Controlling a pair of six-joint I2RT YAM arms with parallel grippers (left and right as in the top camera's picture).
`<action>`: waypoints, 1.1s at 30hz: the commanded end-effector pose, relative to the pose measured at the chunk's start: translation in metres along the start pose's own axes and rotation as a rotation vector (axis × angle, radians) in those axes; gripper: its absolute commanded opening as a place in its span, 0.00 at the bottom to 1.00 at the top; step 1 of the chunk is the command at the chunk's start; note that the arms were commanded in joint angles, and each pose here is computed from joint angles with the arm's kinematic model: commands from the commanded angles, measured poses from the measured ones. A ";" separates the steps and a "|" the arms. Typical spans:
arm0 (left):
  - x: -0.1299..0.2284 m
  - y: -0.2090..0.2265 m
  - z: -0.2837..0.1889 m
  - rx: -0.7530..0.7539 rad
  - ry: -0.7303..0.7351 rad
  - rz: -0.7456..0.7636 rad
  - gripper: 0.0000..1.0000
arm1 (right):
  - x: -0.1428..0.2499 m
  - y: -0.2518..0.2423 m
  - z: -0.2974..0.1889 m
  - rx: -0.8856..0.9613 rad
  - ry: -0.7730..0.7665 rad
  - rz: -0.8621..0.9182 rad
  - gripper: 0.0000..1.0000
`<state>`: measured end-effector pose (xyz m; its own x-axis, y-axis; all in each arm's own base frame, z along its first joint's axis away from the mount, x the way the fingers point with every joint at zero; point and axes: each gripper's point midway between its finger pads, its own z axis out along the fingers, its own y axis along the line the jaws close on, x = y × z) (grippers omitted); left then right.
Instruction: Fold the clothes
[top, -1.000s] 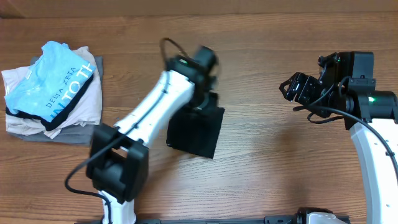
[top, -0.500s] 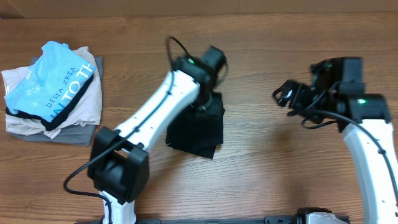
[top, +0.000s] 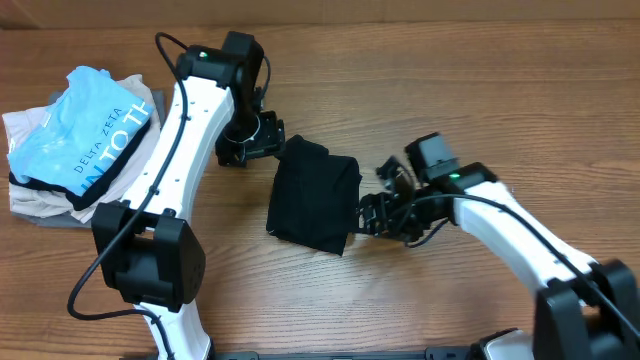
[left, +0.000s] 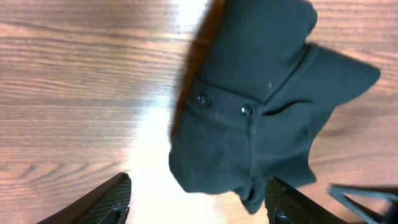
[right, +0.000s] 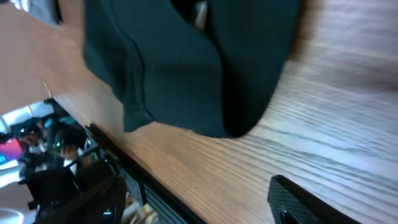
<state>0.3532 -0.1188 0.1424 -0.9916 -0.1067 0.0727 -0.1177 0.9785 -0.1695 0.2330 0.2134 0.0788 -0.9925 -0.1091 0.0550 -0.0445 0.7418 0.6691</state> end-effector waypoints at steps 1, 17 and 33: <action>0.009 -0.011 -0.010 0.050 0.006 0.079 0.74 | 0.005 0.007 0.018 -0.049 0.061 0.050 0.69; 0.061 -0.001 0.068 0.102 0.246 0.028 0.72 | -0.007 -0.001 0.028 -0.005 0.024 0.076 0.12; 0.074 0.001 0.099 0.147 0.279 0.013 0.68 | -0.031 -0.013 0.043 0.018 -0.038 0.256 0.38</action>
<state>0.2761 -0.1388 0.0452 -0.9362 -0.0460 0.3485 -0.1522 0.9467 -0.2838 0.2641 0.2334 0.0447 -0.9900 0.0720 0.1213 0.1334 0.7577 0.6388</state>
